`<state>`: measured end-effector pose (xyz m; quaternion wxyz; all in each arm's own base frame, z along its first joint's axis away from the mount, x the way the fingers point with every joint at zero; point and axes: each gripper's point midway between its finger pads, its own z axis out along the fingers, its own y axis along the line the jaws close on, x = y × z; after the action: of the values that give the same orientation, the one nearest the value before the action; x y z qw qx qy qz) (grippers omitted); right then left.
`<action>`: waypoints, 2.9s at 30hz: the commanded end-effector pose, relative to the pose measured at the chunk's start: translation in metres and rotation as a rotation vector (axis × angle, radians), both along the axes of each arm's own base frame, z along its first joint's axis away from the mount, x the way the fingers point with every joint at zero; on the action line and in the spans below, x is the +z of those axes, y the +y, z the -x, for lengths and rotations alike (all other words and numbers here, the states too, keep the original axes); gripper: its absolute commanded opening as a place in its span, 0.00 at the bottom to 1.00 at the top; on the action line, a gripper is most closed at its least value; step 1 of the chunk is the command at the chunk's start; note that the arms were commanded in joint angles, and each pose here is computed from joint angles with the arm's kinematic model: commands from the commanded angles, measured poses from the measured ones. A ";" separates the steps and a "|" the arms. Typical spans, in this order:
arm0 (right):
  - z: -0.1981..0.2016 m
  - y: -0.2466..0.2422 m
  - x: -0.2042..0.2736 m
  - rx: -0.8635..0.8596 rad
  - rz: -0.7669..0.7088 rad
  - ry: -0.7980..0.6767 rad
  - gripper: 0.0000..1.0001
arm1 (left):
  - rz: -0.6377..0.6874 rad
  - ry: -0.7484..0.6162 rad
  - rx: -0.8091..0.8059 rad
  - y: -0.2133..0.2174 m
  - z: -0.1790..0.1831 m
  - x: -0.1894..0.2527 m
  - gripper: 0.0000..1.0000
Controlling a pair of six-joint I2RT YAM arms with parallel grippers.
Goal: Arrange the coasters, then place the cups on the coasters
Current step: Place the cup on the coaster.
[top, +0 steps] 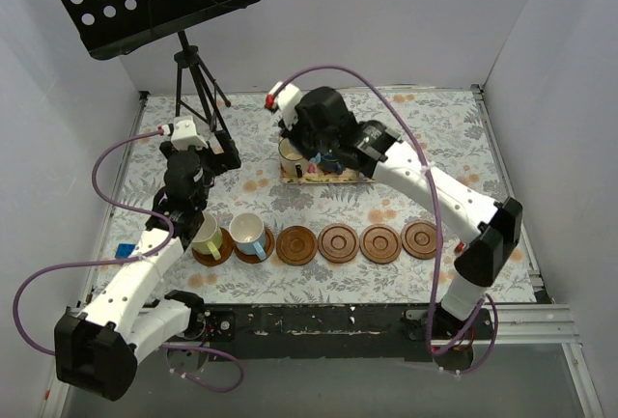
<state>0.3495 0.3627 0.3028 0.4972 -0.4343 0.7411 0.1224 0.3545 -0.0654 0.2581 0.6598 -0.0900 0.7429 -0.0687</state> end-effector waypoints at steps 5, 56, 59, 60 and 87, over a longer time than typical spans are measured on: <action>0.104 0.010 -0.024 -0.042 -0.151 0.172 0.01 | -0.021 -0.120 0.086 0.026 0.001 0.040 0.98; 0.180 0.039 -0.137 -0.064 -0.076 0.322 0.01 | 0.039 0.012 -0.071 -0.007 -0.004 0.012 0.98; 0.181 0.040 -0.138 -0.061 -0.076 0.322 0.01 | 0.042 0.017 -0.074 -0.008 -0.004 0.010 0.98; 0.182 0.040 -0.138 -0.061 -0.074 0.323 0.01 | 0.041 0.020 -0.075 -0.008 -0.004 0.009 0.98; 0.176 0.054 -0.146 -0.053 -0.018 0.237 0.01 | 0.045 0.034 -0.082 -0.011 -0.007 0.006 0.98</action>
<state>0.1597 0.3884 0.1203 0.3557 -0.4150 0.8269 0.1326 0.3591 -0.0753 0.2479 0.6318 -0.0746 0.7645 -0.1036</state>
